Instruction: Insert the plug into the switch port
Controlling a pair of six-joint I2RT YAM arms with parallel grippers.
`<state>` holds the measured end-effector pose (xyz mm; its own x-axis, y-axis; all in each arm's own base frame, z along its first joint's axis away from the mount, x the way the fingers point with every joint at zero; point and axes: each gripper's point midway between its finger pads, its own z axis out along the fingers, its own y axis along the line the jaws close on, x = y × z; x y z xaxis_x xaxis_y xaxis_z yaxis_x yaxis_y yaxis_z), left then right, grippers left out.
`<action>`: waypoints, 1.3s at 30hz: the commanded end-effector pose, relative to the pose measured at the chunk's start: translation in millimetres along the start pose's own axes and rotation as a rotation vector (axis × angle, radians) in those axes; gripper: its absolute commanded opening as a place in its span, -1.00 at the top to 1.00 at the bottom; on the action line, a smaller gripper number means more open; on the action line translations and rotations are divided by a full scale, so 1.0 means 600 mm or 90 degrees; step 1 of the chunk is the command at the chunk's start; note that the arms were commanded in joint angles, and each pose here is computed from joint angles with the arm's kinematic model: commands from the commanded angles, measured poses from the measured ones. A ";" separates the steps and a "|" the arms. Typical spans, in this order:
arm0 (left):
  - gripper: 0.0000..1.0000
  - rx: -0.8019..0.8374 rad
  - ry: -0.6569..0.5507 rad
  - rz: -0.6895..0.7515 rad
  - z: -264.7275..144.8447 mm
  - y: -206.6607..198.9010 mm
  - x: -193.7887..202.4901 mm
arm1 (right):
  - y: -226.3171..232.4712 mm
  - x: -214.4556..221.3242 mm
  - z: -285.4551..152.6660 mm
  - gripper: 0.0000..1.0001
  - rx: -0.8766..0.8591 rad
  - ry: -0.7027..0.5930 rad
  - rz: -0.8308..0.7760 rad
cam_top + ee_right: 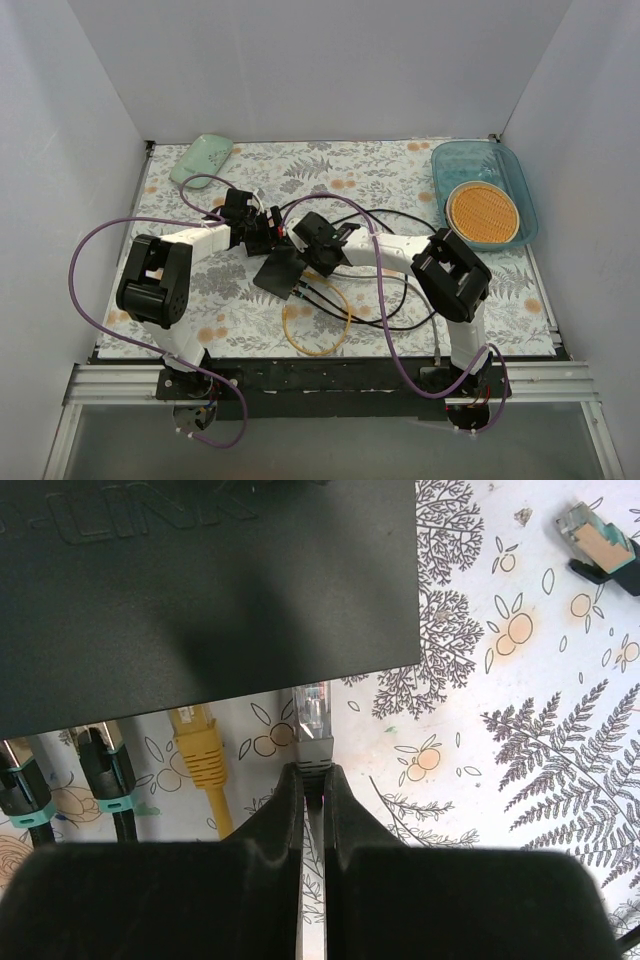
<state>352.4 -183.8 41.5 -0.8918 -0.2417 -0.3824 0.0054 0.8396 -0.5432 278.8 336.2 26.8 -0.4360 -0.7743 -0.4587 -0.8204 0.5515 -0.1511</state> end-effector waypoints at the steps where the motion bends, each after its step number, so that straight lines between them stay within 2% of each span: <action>1: -0.44 -0.006 0.021 -0.005 0.004 0.012 0.018 | -0.012 -0.036 -0.036 0.97 0.022 -0.047 0.013; 16: -0.43 0.001 0.029 -0.004 0.007 0.010 0.023 | -0.014 -0.041 -0.018 0.97 0.030 -0.046 0.013; 39: -0.43 0.003 0.032 -0.007 0.007 0.011 0.026 | 0.010 -0.071 -0.028 0.97 0.013 -0.087 0.007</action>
<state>353.2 -187.0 42.0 -0.8932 -0.2382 -0.3813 0.0167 0.8299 -0.5577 278.7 340.3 31.4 -0.4247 -0.7721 -0.4727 -0.8134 0.5547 -0.1752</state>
